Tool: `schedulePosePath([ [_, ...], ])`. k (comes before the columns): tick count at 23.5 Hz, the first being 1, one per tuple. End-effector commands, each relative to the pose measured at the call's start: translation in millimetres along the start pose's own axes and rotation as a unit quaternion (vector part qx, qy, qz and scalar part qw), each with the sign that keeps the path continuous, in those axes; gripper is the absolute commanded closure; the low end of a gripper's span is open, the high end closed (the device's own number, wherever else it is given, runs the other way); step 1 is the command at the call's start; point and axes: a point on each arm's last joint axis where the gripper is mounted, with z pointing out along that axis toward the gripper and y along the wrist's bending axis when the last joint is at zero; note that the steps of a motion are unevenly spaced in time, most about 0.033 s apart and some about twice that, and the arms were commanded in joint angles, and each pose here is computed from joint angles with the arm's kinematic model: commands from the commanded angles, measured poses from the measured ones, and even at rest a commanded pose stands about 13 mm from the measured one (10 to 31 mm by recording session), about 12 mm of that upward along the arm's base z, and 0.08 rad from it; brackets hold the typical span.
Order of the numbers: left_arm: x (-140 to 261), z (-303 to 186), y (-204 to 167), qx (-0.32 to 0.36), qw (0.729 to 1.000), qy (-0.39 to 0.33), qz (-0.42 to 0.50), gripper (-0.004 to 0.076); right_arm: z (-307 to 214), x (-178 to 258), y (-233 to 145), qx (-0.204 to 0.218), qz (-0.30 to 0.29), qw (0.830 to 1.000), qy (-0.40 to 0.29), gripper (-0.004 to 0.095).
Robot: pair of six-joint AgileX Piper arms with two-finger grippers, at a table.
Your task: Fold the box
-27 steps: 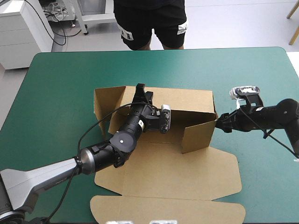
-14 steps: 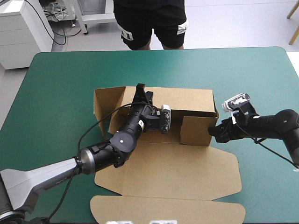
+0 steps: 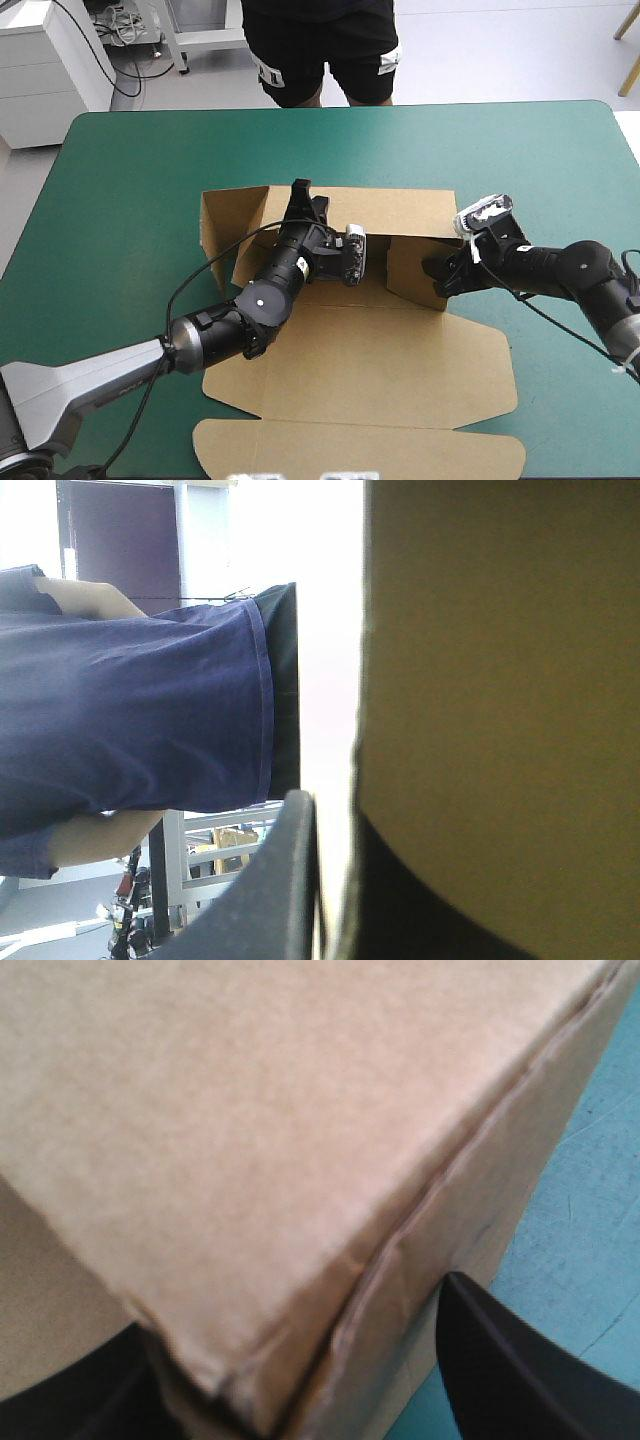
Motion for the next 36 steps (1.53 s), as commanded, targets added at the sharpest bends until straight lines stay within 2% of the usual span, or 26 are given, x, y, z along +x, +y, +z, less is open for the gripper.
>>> schedulePosePath([
  [1,-2,-9,14,-0.015,0.999,-0.014,-0.026,0.0732,-9,-13,4,0.004,0.003,0.999,-0.037,0.0334],
  [4,-2,-9,14,-0.015,0.999,-0.014,-0.028,0.0731,-9,-13,4,0.007,0.006,0.999,-0.039,0.0349],
  [6,-2,-9,14,-0.015,0.999,-0.014,-0.028,0.0732,-9,-14,2,0.015,0.012,0.999,-0.043,0.0415],
  [10,-2,-9,14,-0.015,0.999,-0.014,-0.028,0.0732,-10,-15,0,0.025,0.013,0.998,-0.048,0.0699],
  [12,-3,-9,14,-0.015,0.999,-0.020,-0.025,0.0731,-10,-15,0,0.025,0.012,0.998,-0.048,0.0924],
  [20,-5,-9,13,-0.013,0.999,-0.028,-0.021,0.0731,-8,-16,0,0.040,0.039,0.997,-0.053,0.0905],
  [23,-5,-9,13,-0.013,0.999,-0.028,-0.021,0.0732,2,-18,19,0.063,0.004,0.998,-0.031,0.0905],
  [25,-5,-9,13,-0.013,0.999,-0.028,-0.021,0.0732,6,-21,26,0.077,0.004,0.996,-0.035,0.0905],
  [31,-5,-9,13,-0.010,0.999,-0.032,-0.021,0.0731,7,-21,29,0.083,0.011,0.996,-0.032,0.0906],
  [34,-7,-10,12,-0.006,0.999,-0.042,-0.021,0.0715,7,-21,29,0.082,0.016,0.996,-0.032,0.0905],
  [36,-9,-10,11,-0.002,0.999,-0.050,-0.021,0.0673,7,-21,29,0.084,0.024,0.996,-0.032,0.0905],
])
